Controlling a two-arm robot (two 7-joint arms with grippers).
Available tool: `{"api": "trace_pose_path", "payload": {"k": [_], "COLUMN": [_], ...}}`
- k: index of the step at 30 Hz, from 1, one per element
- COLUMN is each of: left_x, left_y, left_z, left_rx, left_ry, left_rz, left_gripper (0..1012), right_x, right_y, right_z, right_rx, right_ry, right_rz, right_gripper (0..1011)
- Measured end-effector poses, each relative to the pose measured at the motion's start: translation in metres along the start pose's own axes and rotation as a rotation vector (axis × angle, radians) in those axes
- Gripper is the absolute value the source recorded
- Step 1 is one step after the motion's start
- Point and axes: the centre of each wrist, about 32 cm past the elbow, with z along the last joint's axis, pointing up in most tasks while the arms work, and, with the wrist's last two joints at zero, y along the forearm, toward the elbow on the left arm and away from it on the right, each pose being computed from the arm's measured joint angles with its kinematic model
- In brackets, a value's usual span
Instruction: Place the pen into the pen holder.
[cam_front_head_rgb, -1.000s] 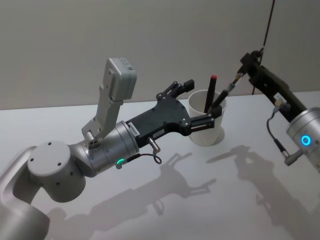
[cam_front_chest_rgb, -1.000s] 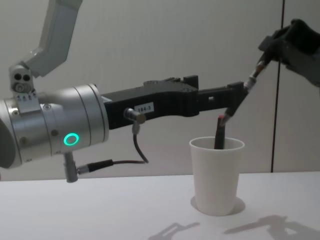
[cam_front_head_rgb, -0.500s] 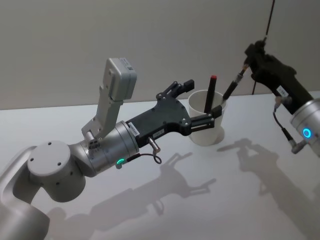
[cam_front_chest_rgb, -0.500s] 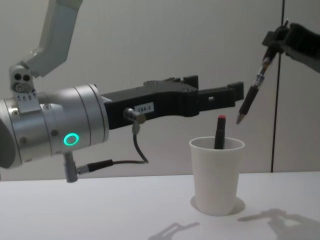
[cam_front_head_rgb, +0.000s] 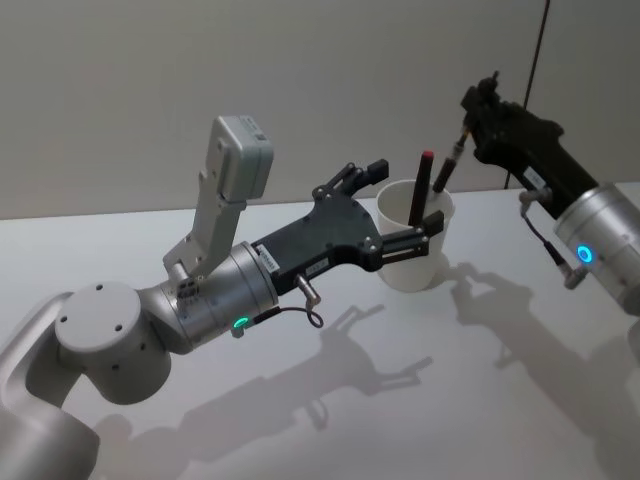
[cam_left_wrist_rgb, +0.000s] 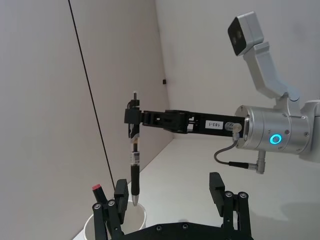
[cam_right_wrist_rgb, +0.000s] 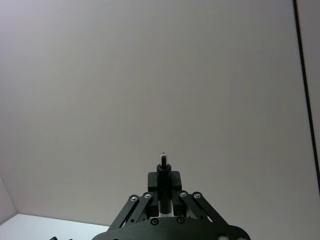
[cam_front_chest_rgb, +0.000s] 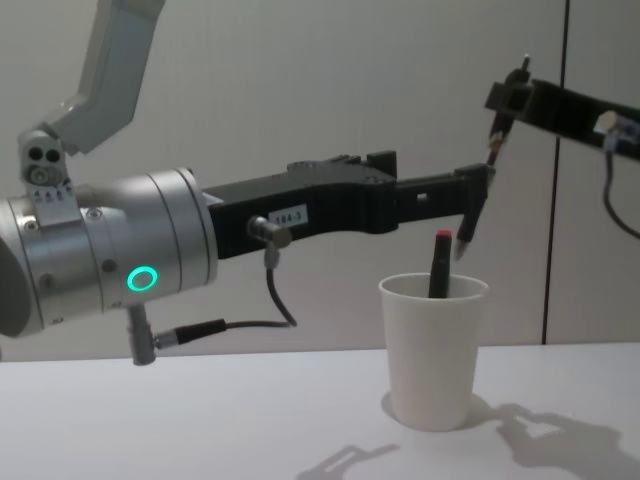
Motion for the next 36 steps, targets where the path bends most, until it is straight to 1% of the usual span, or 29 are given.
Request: {"api": "trace_pose_path", "payload": {"k": [11, 17, 24, 30, 32, 33, 36], "left_x": [0.0000, 0.0000, 0.0000, 0.0000, 0.0000, 0.0000, 0.0000], "left_y": [0.0000, 0.0000, 0.0000, 0.0000, 0.0000, 0.0000, 0.0000], "left_z": [0.0000, 0.0000, 0.0000, 0.0000, 0.0000, 0.0000, 0.0000], "left_rx": [0.000, 0.000, 0.000, 0.000, 0.000, 0.000, 0.000], "left_ry": [0.000, 0.000, 0.000, 0.000, 0.000, 0.000, 0.000], "left_rz": [0.000, 0.000, 0.000, 0.000, 0.000, 0.000, 0.000], "left_gripper": [1003, 1003, 1002, 1003, 1003, 1003, 1003], "right_x": [0.005, 0.009, 0.011, 0.012, 0.012, 0.012, 0.013], "right_y": [0.014, 0.020, 0.028, 0.031, 0.033, 0.033, 0.034], "right_z": [-0.011, -0.019, -0.031, -0.036, -0.038, -0.039, -0.041], "right_rx": [-0.028, -0.048, -0.077, -0.091, -0.095, -0.096, -0.102], "right_ry": [-0.034, -0.050, -0.086, -0.107, -0.114, -0.116, -0.124], "right_rz": [0.039, 0.045, 0.048, 0.050, 0.051, 0.051, 0.052], "right_gripper": [130, 131, 130, 131, 146, 194, 257]}}
